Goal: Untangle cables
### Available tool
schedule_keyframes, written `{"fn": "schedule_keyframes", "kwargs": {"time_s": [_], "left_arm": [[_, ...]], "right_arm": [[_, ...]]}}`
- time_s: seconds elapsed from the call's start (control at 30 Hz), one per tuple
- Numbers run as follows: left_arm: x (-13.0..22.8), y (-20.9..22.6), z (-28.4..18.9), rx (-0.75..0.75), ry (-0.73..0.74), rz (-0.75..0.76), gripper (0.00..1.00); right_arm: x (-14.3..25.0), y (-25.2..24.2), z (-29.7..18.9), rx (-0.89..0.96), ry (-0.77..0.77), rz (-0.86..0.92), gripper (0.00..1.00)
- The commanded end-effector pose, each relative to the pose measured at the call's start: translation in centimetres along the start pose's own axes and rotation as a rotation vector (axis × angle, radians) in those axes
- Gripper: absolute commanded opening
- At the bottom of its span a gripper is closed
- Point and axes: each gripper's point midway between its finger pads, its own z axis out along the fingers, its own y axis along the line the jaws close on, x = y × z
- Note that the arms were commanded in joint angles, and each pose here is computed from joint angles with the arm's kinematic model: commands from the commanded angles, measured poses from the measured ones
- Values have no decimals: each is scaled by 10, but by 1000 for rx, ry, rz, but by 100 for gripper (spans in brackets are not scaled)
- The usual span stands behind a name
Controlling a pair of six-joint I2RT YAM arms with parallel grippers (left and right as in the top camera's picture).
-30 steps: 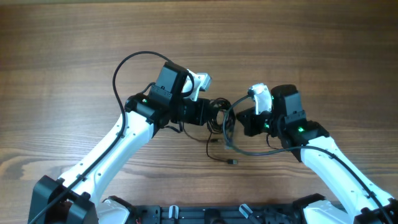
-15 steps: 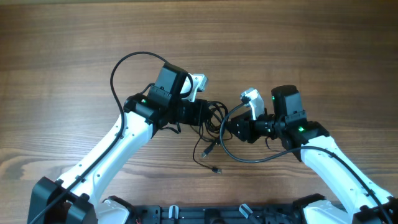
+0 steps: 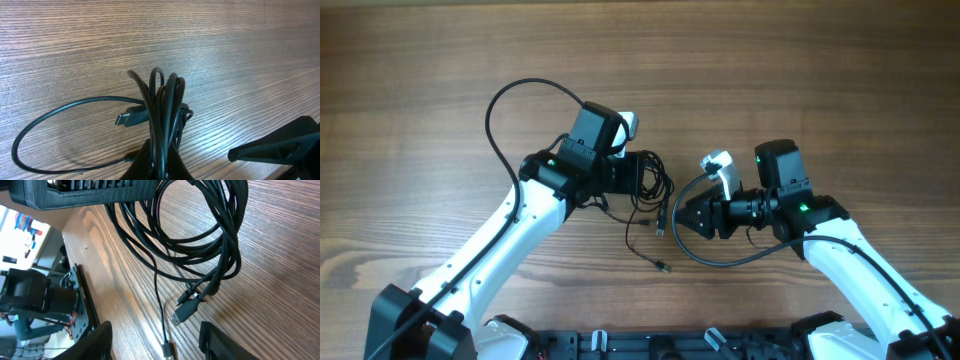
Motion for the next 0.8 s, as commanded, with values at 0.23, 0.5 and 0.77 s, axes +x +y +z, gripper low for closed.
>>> {"fn": "schedule_keyframes", "kwargs": {"time_s": [0.23,0.5,0.77], "left_arm": [[13,-49,-13,280,74,108,4],[13,-54,-14,306,77,111,4],[11,-42,-11,237,63,104,4]], "right_arm": [[-19,-48,-6,291,-66,-80,50],[-12,-49,-5,290,-49,-27,24],[-5,-77,-16,459,-64,147,4]]}}
